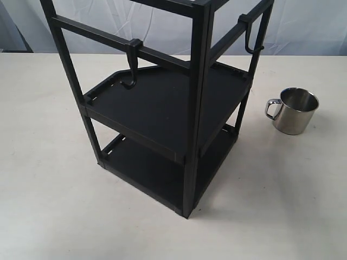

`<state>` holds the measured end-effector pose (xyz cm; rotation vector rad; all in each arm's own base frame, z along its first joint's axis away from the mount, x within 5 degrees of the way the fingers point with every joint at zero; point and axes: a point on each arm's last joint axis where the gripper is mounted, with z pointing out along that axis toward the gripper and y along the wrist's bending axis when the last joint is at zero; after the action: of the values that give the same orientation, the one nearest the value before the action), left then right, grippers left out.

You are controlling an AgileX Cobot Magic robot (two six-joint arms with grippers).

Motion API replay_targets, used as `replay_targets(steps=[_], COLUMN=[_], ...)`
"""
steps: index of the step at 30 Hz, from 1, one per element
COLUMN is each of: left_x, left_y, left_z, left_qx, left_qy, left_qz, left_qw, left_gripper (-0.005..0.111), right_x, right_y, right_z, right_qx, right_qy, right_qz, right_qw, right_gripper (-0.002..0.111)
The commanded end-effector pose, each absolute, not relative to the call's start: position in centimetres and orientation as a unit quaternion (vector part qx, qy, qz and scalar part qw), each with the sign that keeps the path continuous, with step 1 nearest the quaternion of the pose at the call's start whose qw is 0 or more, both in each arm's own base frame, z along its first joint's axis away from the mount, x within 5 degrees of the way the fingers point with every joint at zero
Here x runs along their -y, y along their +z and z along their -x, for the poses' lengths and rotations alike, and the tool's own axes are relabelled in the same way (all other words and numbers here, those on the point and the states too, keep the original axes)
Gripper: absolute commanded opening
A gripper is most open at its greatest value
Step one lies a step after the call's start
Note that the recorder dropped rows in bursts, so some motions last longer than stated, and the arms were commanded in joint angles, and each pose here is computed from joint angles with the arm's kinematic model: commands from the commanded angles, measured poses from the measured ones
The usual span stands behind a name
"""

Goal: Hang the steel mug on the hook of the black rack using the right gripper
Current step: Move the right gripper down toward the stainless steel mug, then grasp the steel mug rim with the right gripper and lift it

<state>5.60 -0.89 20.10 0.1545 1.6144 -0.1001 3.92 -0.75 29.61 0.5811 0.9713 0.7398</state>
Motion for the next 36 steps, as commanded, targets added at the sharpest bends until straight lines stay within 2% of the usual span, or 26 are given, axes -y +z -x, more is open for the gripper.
replay_targets(steps=[1, 6, 9, 10, 11, 16, 22, 26, 36], left_x=[0.9, 0.9, 0.9, 0.9, 0.9, 0.9, 0.9, 0.9, 0.9], left_y=[20.2, 20.2, 20.2, 20.2, 20.2, 20.2, 20.2, 20.2, 20.2], left_z=[-5.6, -5.6, -5.6, -5.6, -5.6, -5.6, -5.6, -5.6, -5.6], left_qx=[-0.718, -0.718, -0.718, -0.718, -0.718, -0.718, -0.718, -0.718, -0.718], left_qy=[-0.047, -0.047, -0.047, -0.047, -0.047, -0.047, -0.047, -0.047, -0.047], left_qz=[-0.070, -0.070, -0.070, -0.070, -0.070, -0.070, -0.070, -0.070, -0.070], left_qw=[0.691, 0.691, 0.691, 0.691, 0.691, 0.691, 0.691, 0.691, 0.691], left_gripper=[0.001, 0.001, 0.001, 0.001, 0.001, 0.001, 0.001, 0.001, 0.001], right_x=[0.3, 2.4, 2.8, 2.7, 2.3, -1.9, -3.4, -3.2, -3.4], right_y=[33.1, 34.6, 34.3, 33.6, 34.1, 30.6, 25.3, 22.7, 21.2], right_z=[-5.4, -12.5, -17.8, -20.2, -21.4, -29.1, -33.3, -34.4, -36.4], right_qx=[-0.569, -0.789, -0.879, -0.906, -0.914, -0.935, -0.926, -0.926, -0.917], right_qy=[0.140, -0.086, -0.143, -0.132, -0.116, 0.001, -0.048, -0.060, -0.079], right_qz=[-0.132, -0.083, 0.021, 0.058, 0.083, 0.271, 0.353, 0.362, 0.360], right_qw=[0.799, 0.603, 0.454, 0.397, 0.380, 0.227, 0.127, 0.093, 0.150], right_gripper=[0.050, 0.050, 0.050, 0.050, 0.050, 0.050, 0.050, 0.050, 0.050])
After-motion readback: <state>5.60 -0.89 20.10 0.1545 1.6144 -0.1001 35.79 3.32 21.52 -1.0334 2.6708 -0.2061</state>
